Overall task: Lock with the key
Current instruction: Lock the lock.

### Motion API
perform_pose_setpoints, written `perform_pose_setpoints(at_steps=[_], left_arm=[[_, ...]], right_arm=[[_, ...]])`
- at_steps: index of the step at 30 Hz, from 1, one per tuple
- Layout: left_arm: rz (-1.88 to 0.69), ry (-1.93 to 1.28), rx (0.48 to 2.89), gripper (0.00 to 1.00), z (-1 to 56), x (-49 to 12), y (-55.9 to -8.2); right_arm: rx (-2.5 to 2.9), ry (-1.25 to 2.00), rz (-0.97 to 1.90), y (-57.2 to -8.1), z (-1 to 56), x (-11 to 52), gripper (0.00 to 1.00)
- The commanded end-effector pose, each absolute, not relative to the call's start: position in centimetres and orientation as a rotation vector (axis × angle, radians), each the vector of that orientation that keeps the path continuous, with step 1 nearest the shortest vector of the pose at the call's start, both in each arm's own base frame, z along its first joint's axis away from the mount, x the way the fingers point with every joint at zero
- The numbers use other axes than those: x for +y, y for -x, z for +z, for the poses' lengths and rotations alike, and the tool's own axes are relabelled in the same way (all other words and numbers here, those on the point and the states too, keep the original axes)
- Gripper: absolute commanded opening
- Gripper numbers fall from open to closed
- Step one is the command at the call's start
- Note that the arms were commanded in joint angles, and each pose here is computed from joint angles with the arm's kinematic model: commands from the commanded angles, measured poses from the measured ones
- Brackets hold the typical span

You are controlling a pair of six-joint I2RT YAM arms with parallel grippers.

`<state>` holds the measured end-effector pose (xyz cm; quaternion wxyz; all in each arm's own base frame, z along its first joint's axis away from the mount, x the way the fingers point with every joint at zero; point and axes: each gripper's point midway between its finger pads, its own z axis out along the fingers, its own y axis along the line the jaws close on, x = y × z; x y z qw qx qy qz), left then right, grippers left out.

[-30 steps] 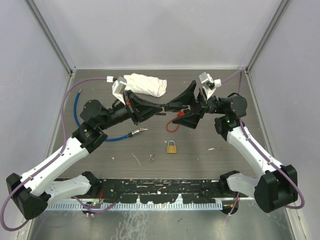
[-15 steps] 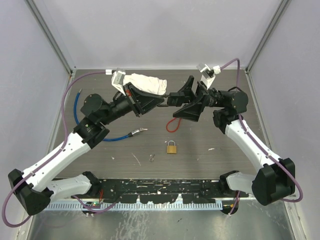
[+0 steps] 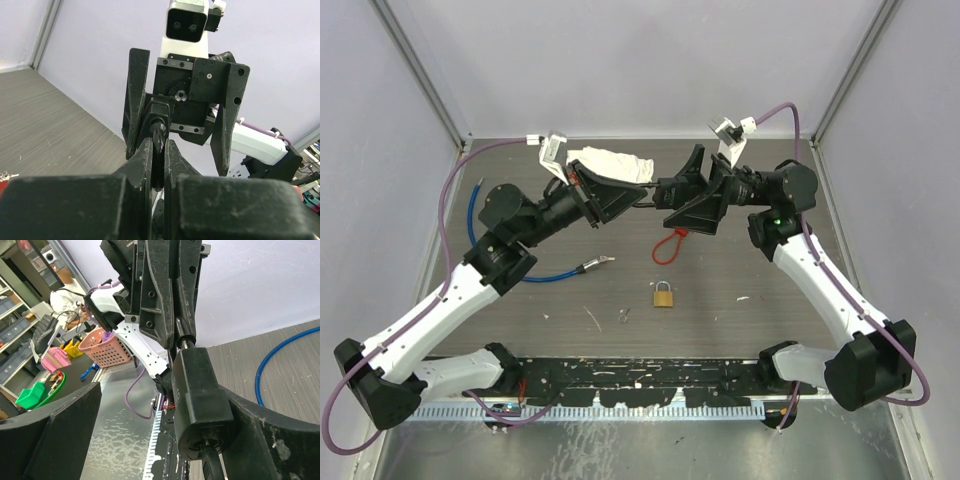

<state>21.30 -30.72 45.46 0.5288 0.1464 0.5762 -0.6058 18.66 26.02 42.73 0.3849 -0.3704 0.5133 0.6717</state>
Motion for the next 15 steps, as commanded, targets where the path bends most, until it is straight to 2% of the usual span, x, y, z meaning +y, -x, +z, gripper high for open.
perform_pose_setpoints(at_steps=[1,11,15], left_arm=[[-1.437,-0.299,1.245,0.0,50.4,-29.5,-21.4],[-1.412,-0.342,1.289,0.0,48.9,-30.1,-21.7],[-1.4,-0.35,1.306,0.0,48.2,-30.2,-21.8]], right_arm=[[1.232,1.018,1.662,-17.4,45.0,26.1,0.93],[1.268,1.006,1.668,-17.4,44.3,26.5,0.87],[1.265,0.994,1.667,-17.4,44.5,26.4,0.8]])
